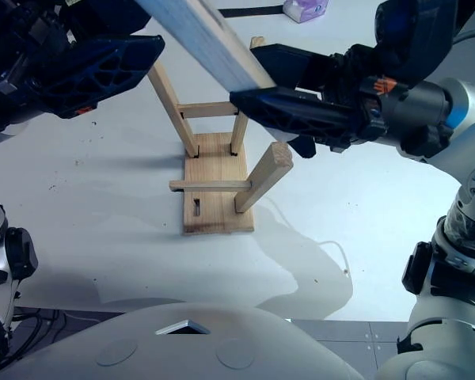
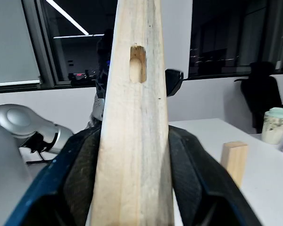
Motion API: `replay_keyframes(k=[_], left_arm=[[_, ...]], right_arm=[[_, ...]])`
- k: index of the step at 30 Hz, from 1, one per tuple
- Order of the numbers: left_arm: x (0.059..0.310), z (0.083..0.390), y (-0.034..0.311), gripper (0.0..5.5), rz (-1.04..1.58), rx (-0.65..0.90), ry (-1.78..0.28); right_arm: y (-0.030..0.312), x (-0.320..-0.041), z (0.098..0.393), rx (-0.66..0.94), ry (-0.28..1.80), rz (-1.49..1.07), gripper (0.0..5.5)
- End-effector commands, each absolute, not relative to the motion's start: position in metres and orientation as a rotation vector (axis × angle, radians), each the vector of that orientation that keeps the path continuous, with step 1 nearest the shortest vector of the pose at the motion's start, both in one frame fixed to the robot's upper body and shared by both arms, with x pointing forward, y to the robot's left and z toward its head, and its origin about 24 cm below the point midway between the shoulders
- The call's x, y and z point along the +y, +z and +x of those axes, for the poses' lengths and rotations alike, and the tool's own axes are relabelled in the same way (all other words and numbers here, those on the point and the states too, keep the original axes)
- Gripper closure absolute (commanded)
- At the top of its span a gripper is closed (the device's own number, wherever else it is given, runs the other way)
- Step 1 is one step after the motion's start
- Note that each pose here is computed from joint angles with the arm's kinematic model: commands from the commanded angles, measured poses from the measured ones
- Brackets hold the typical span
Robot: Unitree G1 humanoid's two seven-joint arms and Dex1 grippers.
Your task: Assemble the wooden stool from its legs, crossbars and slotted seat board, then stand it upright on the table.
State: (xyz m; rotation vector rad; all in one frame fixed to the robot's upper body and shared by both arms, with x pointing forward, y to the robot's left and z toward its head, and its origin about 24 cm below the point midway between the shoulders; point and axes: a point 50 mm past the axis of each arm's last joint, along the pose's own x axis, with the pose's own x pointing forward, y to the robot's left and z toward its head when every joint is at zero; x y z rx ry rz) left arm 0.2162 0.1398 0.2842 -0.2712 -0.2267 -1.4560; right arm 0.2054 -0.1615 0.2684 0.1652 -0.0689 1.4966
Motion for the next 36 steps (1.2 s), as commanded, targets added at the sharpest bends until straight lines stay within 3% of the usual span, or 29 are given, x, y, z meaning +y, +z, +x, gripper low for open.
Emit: replay_keyframes(k=[1,13,24,33,36], left_arm=[[0.137,0.212,0.287,1.83,-0.245,-0.211,-1.483],[0.136,0.204,0.278,1.83,-0.227,-0.158,-1.533],[0.141,0.208,0.262,3.43,-0.170,-0.107,-1.508],[0.145,0.211,0.257,3.44,-0.175,-0.119,-1.497],[0.146,0.214,0.258,3.44,-0.178,-0.129,-1.483]], right_arm=[[0.265,-0.158,0.203,-0.021,1.521,0.114,3.40],[0.229,-0.146,0.215,0.041,1.532,0.071,3.41],[0.231,-0.152,0.214,0.045,1.563,0.035,3.45],[0.229,-0.152,0.222,0.030,1.545,0.028,3.45],[0.242,-0.156,0.216,0.007,1.525,-0.002,2.83]])
